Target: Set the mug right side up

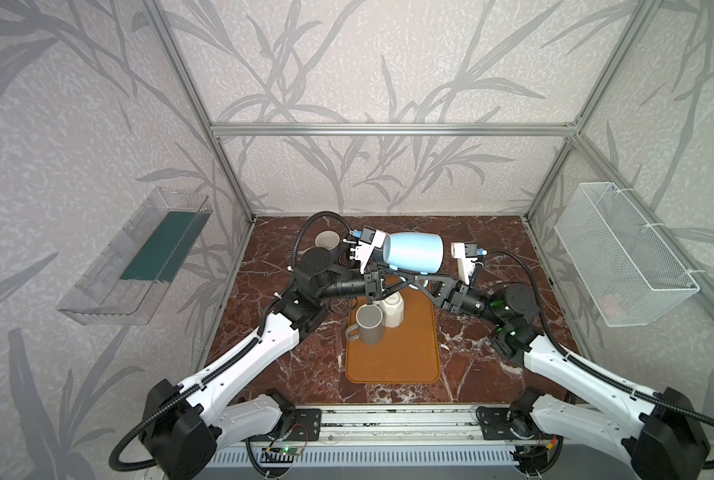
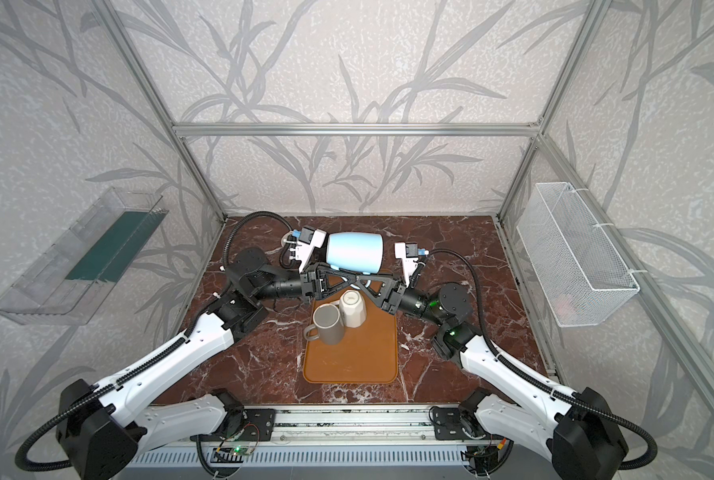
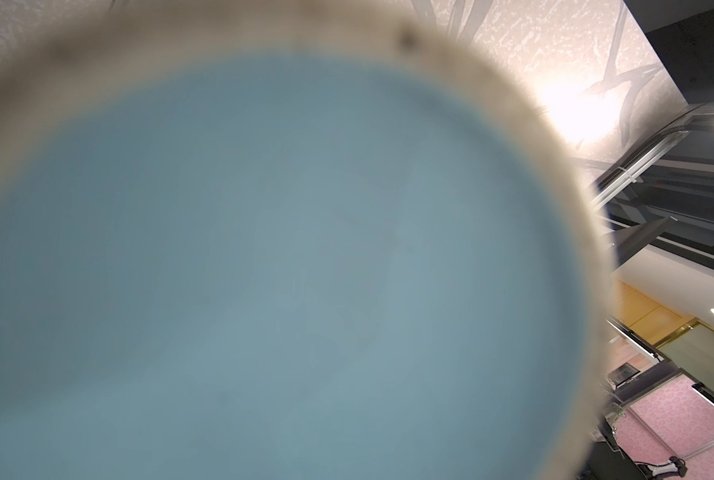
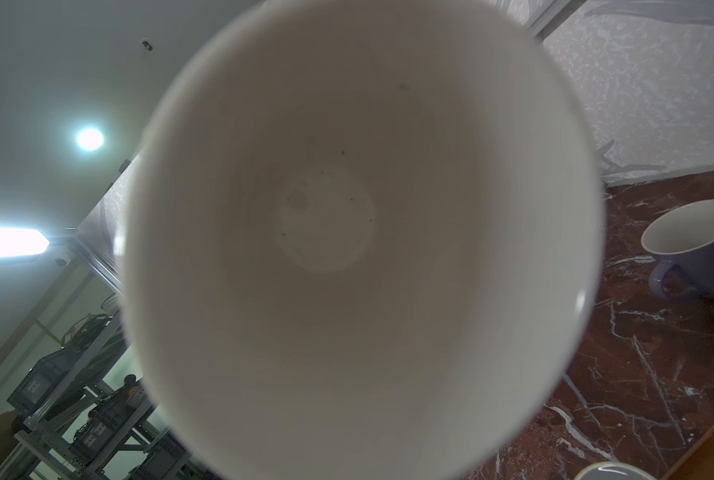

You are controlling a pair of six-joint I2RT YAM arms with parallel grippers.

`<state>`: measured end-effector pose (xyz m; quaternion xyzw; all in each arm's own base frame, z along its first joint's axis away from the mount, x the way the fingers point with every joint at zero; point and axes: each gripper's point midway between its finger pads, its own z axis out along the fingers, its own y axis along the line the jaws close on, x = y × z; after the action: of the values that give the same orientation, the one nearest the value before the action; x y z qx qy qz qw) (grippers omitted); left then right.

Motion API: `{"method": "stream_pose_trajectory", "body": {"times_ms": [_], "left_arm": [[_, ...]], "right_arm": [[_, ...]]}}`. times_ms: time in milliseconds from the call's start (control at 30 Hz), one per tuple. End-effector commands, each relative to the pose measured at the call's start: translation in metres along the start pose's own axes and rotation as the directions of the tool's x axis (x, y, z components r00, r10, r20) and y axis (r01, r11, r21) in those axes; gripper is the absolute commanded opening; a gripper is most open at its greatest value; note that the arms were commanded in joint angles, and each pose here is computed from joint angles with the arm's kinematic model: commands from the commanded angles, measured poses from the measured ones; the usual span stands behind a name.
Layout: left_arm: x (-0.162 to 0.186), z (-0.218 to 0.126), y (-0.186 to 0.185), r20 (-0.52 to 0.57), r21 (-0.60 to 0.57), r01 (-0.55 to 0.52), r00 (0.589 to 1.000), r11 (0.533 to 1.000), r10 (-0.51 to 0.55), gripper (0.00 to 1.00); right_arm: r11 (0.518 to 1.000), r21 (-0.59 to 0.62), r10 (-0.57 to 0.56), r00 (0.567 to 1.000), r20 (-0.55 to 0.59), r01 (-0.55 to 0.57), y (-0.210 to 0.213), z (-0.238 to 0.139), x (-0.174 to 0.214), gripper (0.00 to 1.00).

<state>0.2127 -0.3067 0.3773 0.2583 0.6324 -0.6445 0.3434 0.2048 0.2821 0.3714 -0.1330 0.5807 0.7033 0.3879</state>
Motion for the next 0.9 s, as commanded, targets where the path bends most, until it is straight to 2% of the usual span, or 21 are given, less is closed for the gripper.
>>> {"method": "stream_pose_trajectory", "body": {"times_ms": [0,400,467,533,567,733,767,867], "left_arm": [[0.006,0.002,0.009,-0.006,-0.014,0.02,1.0,1.0,-0.02,0.0],[0.008,-0.003,0.002,-0.005,-0.004,0.007,1.0,1.0,-0.007,0.0],[0.008,-0.003,0.001,-0.004,-0.003,0.006,1.0,1.0,-0.006,0.0],[0.008,-0.003,0.0,-0.006,0.0,0.006,1.0,1.0,-0.006,0.0],[0.009,-0.003,0.0,-0.006,0.0,0.007,1.0,1.0,-0.007,0.0],[0.009,-0.004,-0.001,-0.006,0.0,0.007,1.0,1.0,-0.007,0.0],[0.009,-0.005,0.0,-0.006,-0.006,0.008,1.0,1.0,-0.008,0.01],[0.009,-0.007,0.003,0.001,-0.039,0.002,1.0,0.999,-0.001,0.19]], "right_arm": [[0.975,-0.187,-0.12,0.992,0.031,0.123,0.063,0.002,-0.016,0.23],[0.98,-0.133,-0.14,0.986,0.085,0.151,0.064,-0.012,-0.028,0.23],[0.98,-0.131,-0.136,0.987,0.087,0.147,0.064,-0.012,-0.029,0.18],[0.982,-0.131,-0.127,0.988,0.088,0.138,0.063,-0.012,-0.029,0.04],[0.983,-0.13,-0.121,0.989,0.087,0.132,0.062,-0.011,-0.029,0.0],[0.981,-0.154,-0.107,0.99,0.086,0.12,0.062,-0.009,-0.028,0.0],[0.981,-0.157,-0.104,0.991,0.087,0.117,0.062,-0.01,-0.028,0.0],[0.983,-0.146,-0.096,0.991,0.093,0.109,0.058,-0.011,-0.027,0.0]]}}
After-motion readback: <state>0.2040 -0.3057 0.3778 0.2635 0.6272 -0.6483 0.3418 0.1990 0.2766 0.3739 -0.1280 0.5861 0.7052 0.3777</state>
